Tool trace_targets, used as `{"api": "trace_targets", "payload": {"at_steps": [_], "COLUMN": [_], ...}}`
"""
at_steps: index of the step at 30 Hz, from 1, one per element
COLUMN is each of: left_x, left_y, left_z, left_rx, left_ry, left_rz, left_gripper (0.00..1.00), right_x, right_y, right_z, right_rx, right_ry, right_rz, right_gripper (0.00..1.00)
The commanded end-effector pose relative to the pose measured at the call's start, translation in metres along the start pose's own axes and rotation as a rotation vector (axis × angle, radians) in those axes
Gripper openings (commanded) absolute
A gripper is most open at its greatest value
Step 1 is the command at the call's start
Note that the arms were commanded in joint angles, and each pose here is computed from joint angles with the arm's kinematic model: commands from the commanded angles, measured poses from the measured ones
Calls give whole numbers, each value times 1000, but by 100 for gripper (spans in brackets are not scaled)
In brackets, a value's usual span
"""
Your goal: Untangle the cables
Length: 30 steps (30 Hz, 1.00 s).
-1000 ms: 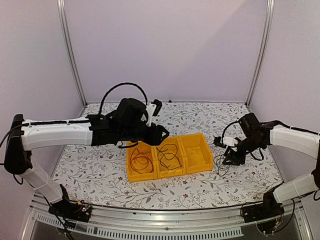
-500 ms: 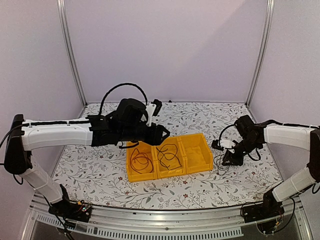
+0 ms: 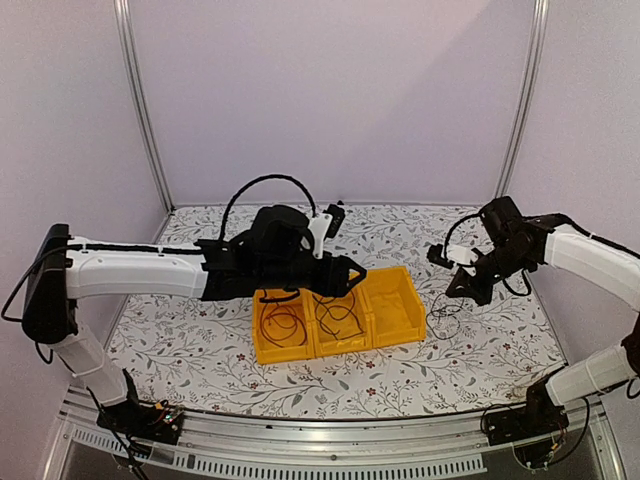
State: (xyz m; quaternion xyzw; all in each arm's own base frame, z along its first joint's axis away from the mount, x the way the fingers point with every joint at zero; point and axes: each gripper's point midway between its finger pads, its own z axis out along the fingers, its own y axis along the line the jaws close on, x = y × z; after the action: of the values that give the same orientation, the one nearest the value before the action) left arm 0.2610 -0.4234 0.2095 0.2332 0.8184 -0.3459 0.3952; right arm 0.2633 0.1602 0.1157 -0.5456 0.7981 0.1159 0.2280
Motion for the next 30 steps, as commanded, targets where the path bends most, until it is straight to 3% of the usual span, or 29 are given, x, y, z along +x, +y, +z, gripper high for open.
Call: {"api": "trace_targets", "payload": {"at_steps": [1, 10, 15, 24, 30], "left_x": [0, -2, -17, -25, -21], "left_y": [-52, -116, -140, -129, -141], "left_z": [27, 68, 94, 162, 201], "left_rx": [149, 269, 316, 170, 221], "left_ry": [-6, -97, -191, -280, -308], "left_rz": [41, 92, 45, -146, -182], "left_gripper": [63, 62, 62, 58, 56], "right_x": [-36, -68, -75, -86, -119], "right_y": [0, 1, 4, 18, 9], "right_z": [-59, -121, -136, -163, -247], "right_rx": [65, 143, 164, 150, 276], "right_ry": [-105, -204, -249, -324, -501], "right_rz": [-37, -43, -35, -35, -70], "right_gripper": [0, 0, 0, 0, 0]}}
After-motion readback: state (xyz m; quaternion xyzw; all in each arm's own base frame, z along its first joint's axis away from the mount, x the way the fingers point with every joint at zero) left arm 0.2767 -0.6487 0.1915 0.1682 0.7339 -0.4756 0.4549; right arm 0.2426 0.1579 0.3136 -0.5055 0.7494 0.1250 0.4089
